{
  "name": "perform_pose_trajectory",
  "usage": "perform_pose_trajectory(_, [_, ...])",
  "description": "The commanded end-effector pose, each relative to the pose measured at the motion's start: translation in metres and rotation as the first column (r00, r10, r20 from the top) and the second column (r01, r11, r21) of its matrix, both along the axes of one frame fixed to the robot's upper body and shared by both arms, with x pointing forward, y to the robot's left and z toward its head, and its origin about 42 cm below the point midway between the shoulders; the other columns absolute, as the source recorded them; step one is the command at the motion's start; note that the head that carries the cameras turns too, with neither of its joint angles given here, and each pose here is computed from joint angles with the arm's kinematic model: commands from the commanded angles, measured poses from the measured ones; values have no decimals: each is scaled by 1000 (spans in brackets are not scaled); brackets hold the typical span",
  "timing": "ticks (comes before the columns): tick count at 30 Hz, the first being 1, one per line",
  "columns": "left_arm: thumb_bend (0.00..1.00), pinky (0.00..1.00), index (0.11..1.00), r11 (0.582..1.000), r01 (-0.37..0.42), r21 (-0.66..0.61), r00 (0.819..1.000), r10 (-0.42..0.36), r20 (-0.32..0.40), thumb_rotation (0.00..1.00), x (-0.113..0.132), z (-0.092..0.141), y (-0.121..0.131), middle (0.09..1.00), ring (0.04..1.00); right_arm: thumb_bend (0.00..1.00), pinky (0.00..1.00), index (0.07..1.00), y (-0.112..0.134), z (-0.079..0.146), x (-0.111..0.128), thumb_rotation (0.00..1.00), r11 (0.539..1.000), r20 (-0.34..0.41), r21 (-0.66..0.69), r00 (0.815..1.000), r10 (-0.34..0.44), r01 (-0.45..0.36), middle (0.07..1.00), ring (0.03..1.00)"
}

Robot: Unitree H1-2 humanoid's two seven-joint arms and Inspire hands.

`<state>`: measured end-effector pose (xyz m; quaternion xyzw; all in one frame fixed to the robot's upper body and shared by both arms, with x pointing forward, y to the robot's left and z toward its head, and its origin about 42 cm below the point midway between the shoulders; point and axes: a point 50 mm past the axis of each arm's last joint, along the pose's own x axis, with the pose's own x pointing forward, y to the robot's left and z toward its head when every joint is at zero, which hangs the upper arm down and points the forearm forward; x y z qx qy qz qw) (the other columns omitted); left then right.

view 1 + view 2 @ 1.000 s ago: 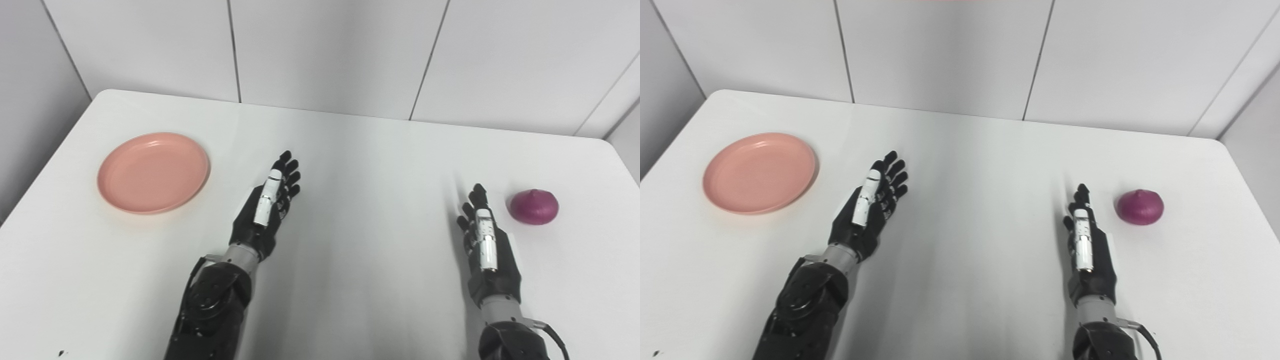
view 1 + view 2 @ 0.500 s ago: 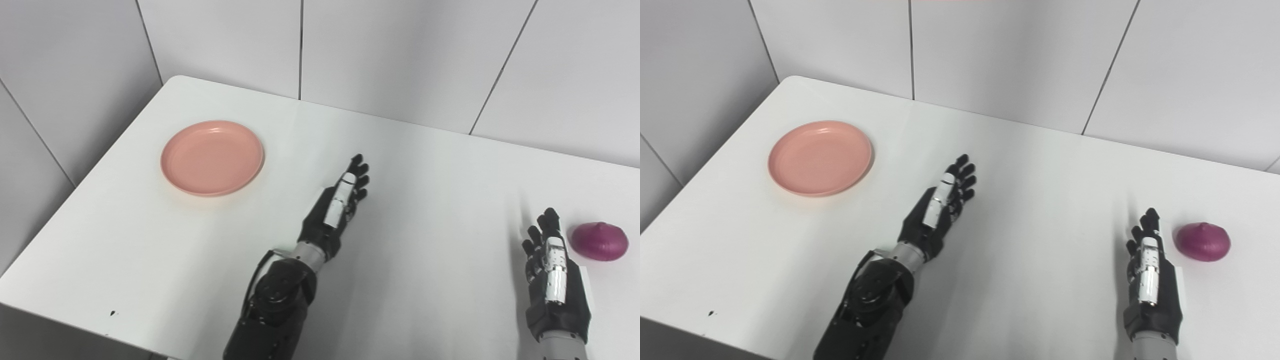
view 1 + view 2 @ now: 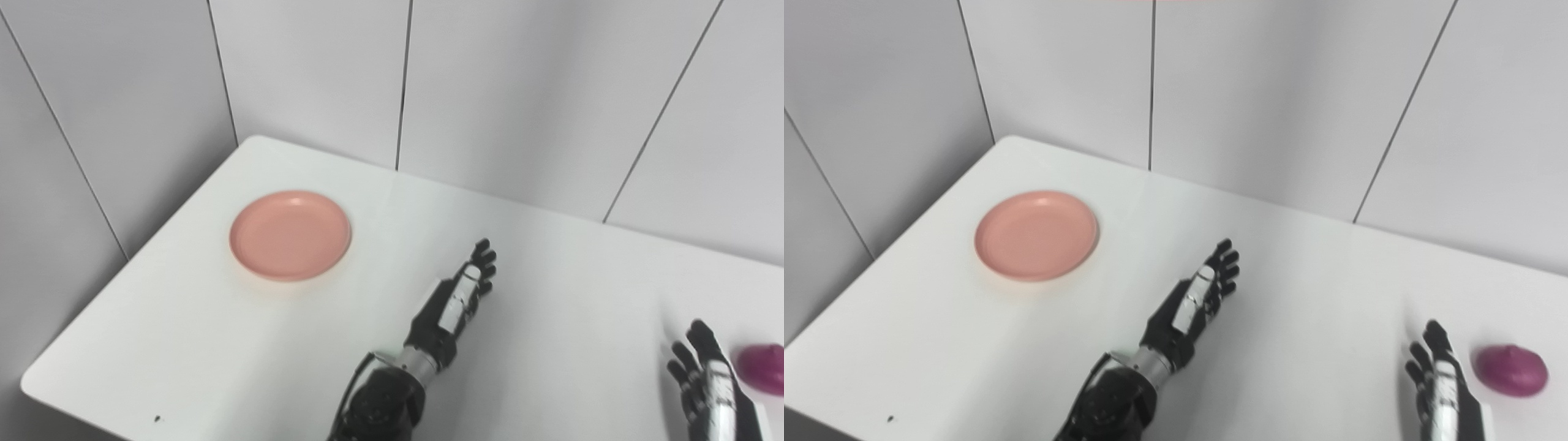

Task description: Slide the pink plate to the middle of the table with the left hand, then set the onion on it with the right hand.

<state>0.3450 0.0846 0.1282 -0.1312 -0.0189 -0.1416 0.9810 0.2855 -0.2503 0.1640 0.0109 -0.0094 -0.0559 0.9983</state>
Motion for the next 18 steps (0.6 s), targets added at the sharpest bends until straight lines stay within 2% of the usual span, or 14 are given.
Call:
perform_pose_trajectory(1, [405,1000,1000,1000,15,-9,999,-15,-30,1000,-1,-6,-15,1000,1000,260,784,880,-3,9,3,931,1000,73,-1,997,8,-8,905,887])
perform_pose_trajectory(9, [415,1000,1000,1000,8,2,1000,-8,-27,1000,0,-8,-17,1000,1000,266,685,858,-3,11,3,891,1000,58,1,998,7,-7,888,861])
perform_pose_trajectory(13, [411,1000,1000,1000,4,-4,1000,-5,-31,1000,0,-7,-18,1000,1000,259,591,831,-3,10,4,868,1000,60,3,998,9,-9,864,829])
perform_pose_trajectory(18, [407,1000,1000,1000,6,-17,999,-7,-33,1000,1,-6,-15,1000,1000,244,525,814,-2,10,5,878,1000,62,-4,998,9,-8,851,808])
